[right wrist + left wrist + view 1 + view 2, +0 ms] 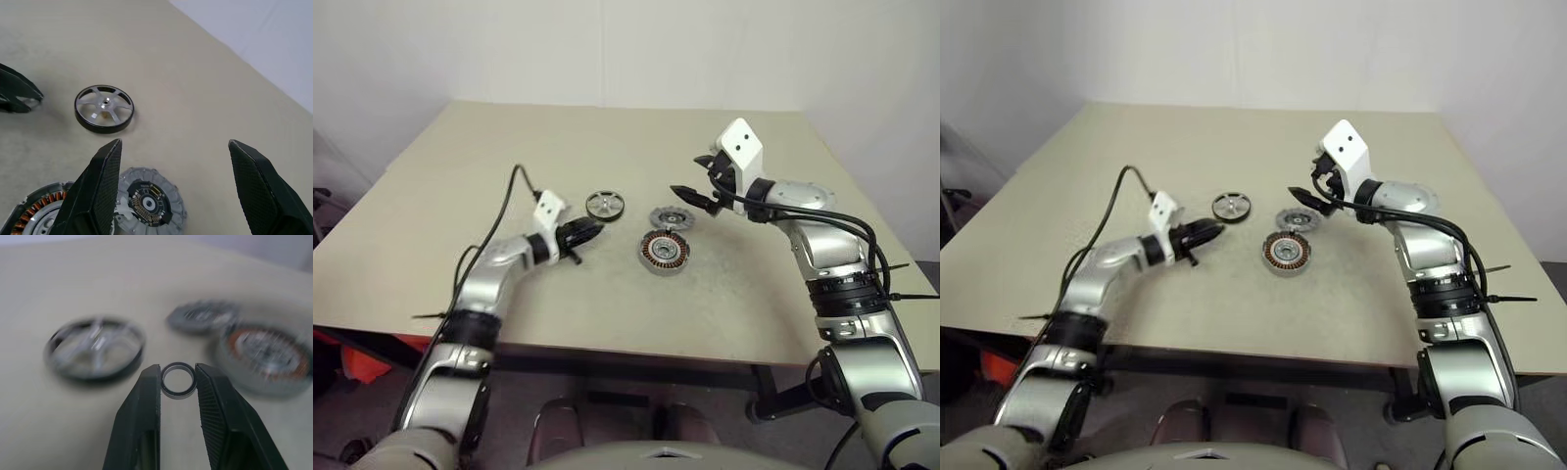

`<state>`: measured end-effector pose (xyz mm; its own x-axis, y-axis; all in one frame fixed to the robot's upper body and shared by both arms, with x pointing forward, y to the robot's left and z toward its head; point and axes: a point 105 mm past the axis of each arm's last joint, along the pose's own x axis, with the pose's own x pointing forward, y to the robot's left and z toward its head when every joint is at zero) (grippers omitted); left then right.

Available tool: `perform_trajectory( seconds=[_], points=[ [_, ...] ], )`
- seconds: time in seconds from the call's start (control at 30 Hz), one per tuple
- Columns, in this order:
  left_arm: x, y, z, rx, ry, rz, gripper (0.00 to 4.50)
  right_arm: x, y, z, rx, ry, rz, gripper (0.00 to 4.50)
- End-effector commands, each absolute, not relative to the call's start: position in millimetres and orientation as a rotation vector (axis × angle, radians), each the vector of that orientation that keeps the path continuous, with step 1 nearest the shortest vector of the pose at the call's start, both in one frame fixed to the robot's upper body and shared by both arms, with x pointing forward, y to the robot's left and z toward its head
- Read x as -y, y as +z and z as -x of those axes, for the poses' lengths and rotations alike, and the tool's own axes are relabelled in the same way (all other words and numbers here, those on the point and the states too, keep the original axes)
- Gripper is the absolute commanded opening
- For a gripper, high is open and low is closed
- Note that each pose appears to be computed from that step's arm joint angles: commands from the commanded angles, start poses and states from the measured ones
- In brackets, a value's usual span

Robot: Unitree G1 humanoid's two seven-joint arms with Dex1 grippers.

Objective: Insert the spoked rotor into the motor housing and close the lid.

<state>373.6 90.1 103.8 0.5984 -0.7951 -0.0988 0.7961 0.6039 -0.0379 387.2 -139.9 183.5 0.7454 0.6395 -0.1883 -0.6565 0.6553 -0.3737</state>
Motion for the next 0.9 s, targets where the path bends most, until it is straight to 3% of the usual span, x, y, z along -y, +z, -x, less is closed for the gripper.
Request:
perform_trajectory(
  seconds=[0.03, 0.37, 0.9],
  points=[
    [-68.4, 109.9, -380.9, -0.096, -0.999, -0.041, 0.73, 151.9, 197.8, -386.1, 0.005, 0.659, 0.453, 3.9],
    [-5.7, 108.7, -381.4, -0.108, -1.21, -0.122, 0.73, 176.1, 198.3, -381.8, 0.004, 0.543, 0.444, 3.9],
    [8.4, 93.5, -371.5, -0.149, -1.316, -0.203, 0.73, 182.9, 197.1, -378.0, 0.007, 0.505, 0.443, 3.9]
  ],
)
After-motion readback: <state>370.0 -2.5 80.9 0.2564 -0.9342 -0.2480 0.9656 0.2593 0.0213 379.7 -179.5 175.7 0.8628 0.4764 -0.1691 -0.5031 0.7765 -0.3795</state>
